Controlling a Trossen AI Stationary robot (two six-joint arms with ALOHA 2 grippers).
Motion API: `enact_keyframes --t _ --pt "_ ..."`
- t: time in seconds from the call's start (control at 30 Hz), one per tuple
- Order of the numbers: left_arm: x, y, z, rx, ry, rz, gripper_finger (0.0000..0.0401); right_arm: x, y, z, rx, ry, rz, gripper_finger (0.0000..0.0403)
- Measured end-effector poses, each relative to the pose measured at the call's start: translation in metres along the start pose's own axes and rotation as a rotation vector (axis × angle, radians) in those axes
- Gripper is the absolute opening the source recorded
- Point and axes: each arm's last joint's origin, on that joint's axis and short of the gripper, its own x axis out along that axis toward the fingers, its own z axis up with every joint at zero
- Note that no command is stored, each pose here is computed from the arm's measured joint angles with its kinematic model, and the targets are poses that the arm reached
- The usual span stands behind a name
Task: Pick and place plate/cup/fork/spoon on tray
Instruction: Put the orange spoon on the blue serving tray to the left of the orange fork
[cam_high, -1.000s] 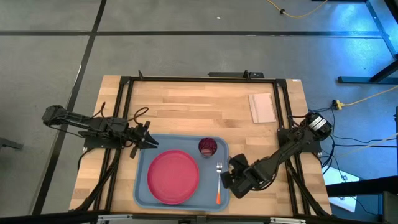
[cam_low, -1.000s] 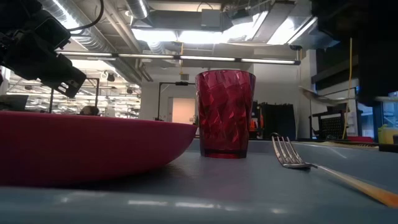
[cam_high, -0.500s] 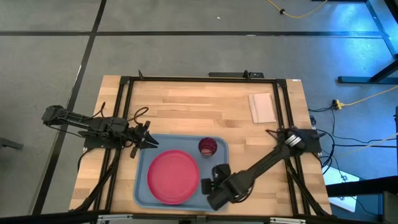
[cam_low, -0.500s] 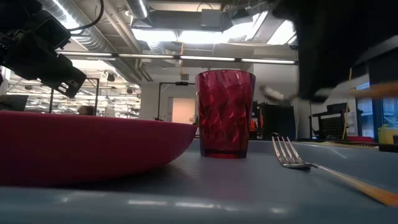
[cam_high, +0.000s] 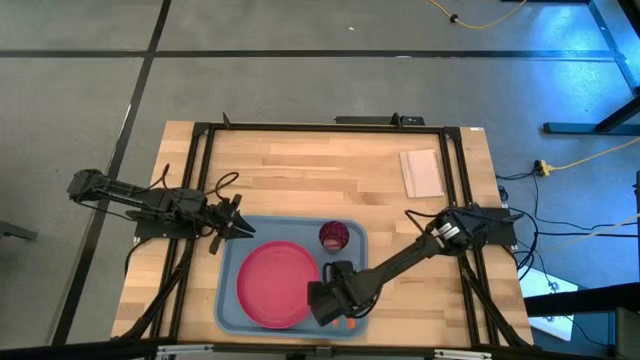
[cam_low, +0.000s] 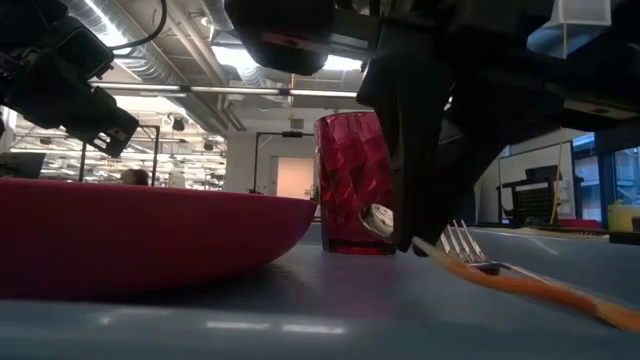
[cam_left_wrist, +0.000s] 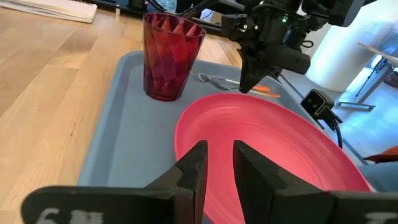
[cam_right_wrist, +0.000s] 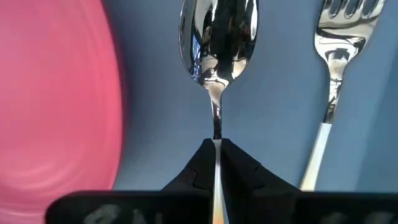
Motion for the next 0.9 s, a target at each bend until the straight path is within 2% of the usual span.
enact_keyframes --t 0.23,0.5,0.77,0.9 --pt "0.0000 0.0000 0.0000 0.000 0.000 0.000 0.0069 -0.0004 -0.0039 -0.0007 0.003 -0.015 -0.026 0.0025" --pt "0.0000 0.0000 0.0000 0.000 0.000 0.000 0.0069 -0.0006 -0.0058 -0.0006 -0.056 -0.022 -0.042 0.0067" --pt "0.0000 0.0000 0.0000 0.000 0.000 0.000 0.0069 -0.0006 -0.0065 0.0001 -0.073 -0.033 -0.047 0.0069" --pt "0.0000 0.0000 0.0000 0.000 0.000 0.000 0.0069 -0.0004 -0.0035 -0.0003 -0.096 -0.057 -0.001 0.0068"
